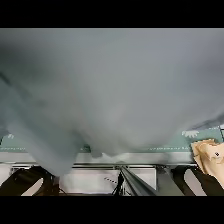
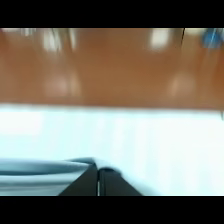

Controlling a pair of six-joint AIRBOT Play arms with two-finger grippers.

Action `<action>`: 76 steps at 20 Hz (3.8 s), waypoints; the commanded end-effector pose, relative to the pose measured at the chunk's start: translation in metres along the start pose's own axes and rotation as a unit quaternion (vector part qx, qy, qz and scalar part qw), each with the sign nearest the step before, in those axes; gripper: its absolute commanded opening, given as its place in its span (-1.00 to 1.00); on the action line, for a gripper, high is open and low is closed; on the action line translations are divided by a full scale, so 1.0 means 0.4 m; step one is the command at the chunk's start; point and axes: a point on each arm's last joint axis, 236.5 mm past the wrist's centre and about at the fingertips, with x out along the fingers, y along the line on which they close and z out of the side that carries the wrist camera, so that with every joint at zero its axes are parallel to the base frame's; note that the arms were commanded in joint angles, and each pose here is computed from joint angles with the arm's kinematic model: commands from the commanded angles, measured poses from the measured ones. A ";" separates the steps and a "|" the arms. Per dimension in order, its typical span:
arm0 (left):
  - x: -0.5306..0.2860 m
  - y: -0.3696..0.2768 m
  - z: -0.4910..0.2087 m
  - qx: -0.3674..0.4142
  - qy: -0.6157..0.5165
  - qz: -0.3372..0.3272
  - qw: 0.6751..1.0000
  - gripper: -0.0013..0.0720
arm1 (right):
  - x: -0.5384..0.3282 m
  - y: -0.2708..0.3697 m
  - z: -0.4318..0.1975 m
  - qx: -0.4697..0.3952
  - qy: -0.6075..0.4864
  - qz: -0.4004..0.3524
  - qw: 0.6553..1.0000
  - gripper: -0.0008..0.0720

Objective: Fold the shirts.

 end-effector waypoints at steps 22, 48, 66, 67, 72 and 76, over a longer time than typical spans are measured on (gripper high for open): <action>1.061 0.325 -0.663 0.003 0.423 0.054 0.904 -0.90 | 1.045 -0.250 -0.490 0.116 0.363 0.046 0.924 -0.64; 0.524 0.085 -1.253 -0.354 0.528 -0.041 0.771 0.12 | 0.844 -0.189 -0.692 0.171 0.451 0.152 0.863 0.42; 0.593 0.026 -1.236 -0.404 0.496 -0.104 0.761 -0.90 | 0.939 -0.003 -0.973 0.182 0.462 0.117 0.860 0.43; 0.594 0.026 -1.235 -0.405 0.496 -0.104 0.761 -0.90 | 0.943 0.007 -0.981 0.182 0.461 0.114 0.861 0.42; 0.599 0.029 -1.229 -0.400 0.492 -0.107 0.766 -0.90 | 0.930 0.109 -1.083 0.176 0.504 0.118 0.837 0.31; 0.619 0.042 -1.169 -0.381 0.475 -0.125 0.783 -0.90 | 0.942 0.163 -1.034 0.161 0.478 0.136 0.853 -0.91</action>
